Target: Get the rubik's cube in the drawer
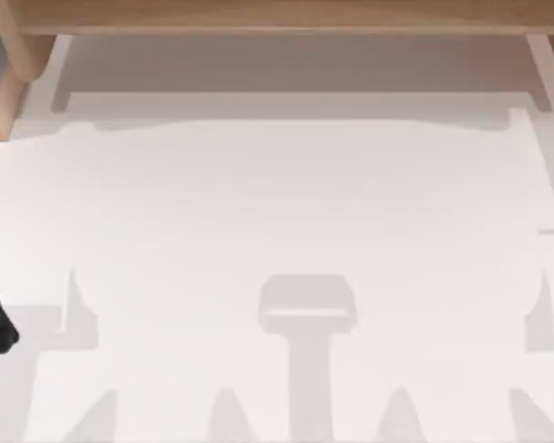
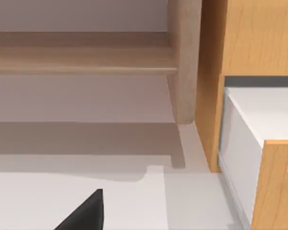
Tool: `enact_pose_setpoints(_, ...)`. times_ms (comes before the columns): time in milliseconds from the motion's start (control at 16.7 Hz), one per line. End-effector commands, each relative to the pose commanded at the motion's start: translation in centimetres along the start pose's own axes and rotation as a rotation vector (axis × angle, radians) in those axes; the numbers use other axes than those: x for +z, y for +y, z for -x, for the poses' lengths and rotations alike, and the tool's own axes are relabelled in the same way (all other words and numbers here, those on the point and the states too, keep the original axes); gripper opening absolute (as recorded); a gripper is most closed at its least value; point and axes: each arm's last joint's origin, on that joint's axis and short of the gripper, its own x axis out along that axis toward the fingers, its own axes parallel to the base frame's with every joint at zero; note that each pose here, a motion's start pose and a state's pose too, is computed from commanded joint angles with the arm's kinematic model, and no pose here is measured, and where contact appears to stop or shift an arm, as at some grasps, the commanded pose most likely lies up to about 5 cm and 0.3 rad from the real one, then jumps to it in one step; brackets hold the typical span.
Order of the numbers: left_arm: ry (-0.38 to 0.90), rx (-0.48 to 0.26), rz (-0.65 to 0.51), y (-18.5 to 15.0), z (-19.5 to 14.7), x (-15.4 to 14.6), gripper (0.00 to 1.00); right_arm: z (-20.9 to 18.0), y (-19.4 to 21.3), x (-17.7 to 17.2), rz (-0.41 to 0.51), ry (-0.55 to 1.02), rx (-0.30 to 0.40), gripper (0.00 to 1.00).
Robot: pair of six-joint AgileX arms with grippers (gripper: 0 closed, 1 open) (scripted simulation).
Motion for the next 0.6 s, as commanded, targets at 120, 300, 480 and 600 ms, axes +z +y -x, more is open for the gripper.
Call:
enact_pose_setpoints(120, 0.0, 0.0, 0.0, 0.0, 0.0, 0.0, 1.0, 0.0, 0.0, 0.0, 0.0, 0.0, 0.0, 1.0)
enact_pose_setpoints(300, 0.0, 0.0, 0.0, 0.0, 0.0, 0.0, 1.0, 0.0, 0.2, 1.8, -0.003, -0.013, 0.003, 1.0)
enact_pose_setpoints(480, 0.0, 0.0, 0.0, 0.0, 0.0, 0.0, 1.0, -0.6, 0.5, 6.2, -0.005, -0.035, 0.005, 1.0)
enact_pose_setpoints(600, 0.0, 0.0, 0.0, 0.0, 0.0, 0.0, 1.0, -1.8, 0.9, 10.1, -0.006, -0.043, 0.004, 1.0)
